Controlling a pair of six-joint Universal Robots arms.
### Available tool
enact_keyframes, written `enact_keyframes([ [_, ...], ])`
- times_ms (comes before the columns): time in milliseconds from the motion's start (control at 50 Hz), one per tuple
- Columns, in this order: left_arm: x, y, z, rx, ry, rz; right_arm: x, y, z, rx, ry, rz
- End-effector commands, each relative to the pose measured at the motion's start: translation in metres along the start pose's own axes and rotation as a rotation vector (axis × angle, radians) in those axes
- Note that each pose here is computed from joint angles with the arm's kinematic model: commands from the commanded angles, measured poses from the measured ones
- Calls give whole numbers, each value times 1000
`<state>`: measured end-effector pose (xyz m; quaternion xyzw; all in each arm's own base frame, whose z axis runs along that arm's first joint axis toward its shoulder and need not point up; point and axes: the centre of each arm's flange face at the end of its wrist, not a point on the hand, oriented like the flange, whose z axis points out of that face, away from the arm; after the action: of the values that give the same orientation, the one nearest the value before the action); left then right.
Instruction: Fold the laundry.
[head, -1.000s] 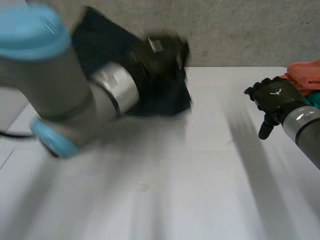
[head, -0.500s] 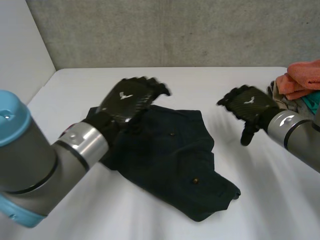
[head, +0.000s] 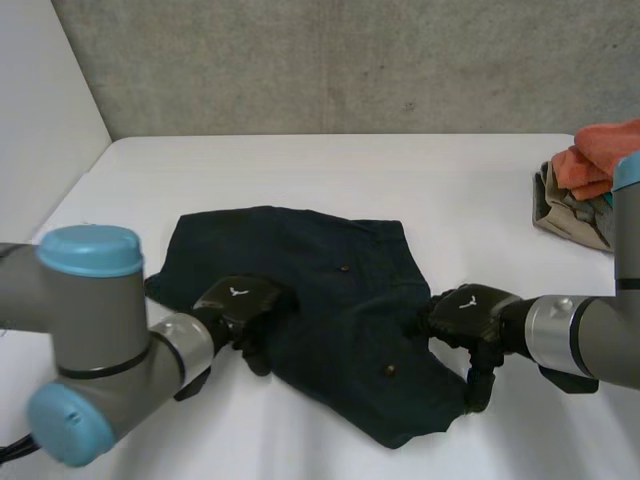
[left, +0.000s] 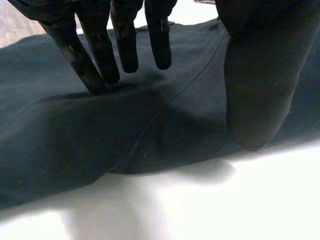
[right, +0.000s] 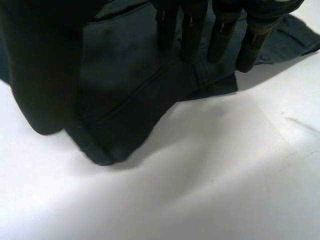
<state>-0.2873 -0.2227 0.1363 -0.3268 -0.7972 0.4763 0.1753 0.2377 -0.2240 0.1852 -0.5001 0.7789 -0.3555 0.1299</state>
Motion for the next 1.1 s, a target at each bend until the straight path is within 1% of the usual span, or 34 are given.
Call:
enact_keyframes([
  [20,7,6,21,-14,0,42,-3,8,9,16,10,37],
  [80,8,2,21,0,-12,47,-3,10,19,54,37,98],
  [120,7,-11,16,40,-21,50,-6,12,24,75,42,141],
  [220,5,-51,-6,154,-41,58,-10,6,21,115,56,141],
  [240,3,-67,-17,201,-55,63,-5,-8,9,176,103,111],
  [300,-4,-92,-33,277,-78,66,-2,-24,-9,242,151,78],
  [340,-11,-117,-46,351,-98,83,2,-44,-28,323,199,39],
  [400,-20,-145,-54,426,-105,99,-5,-68,-48,422,210,17],
  [460,-36,-156,-45,443,-126,102,-12,-79,-47,463,179,40],
  [480,-46,-161,-34,441,-141,107,-17,-84,-39,485,153,47],
  [540,-63,-161,-11,417,-164,119,-28,-92,-21,522,117,45],
  [560,-73,-157,5,394,-181,137,-31,-96,-8,542,117,46],
  [620,-87,-147,31,359,-194,169,-33,-97,17,548,137,53],
  [640,-94,-138,47,336,-196,195,-32,-96,33,548,163,62],
  [700,-99,-122,71,308,-181,225,-28,-95,58,545,219,65],
  [720,-99,-115,82,305,-166,244,-26,-96,73,544,262,69],
  [780,-96,-112,91,312,-151,260,-19,-98,91,546,344,82],
  [800,-94,-116,91,323,-155,258,-13,-98,100,538,400,95],
  [840,-92,-121,86,328,-172,247,-7,-97,107,523,450,108],
  [900,-91,-132,64,325,-238,182,0,-94,110,494,509,125],
  [920,-90,-135,56,325,-257,162,1,-94,110,493,510,126],
  [940,-89,-136,41,319,-293,117,0,-94,110,492,509,124],
  [1000,-87,-134,16,303,-335,51,-1,-96,109,500,494,108],
  [1020,-84,-132,-3,293,-354,7,-1,-96,109,502,490,97],
  [1080,-78,-122,-27,268,-366,-58,0,-97,109,505,489,83],
  [1100,-77,-110,-42,241,-372,-107,1,-98,109,506,492,70],
])
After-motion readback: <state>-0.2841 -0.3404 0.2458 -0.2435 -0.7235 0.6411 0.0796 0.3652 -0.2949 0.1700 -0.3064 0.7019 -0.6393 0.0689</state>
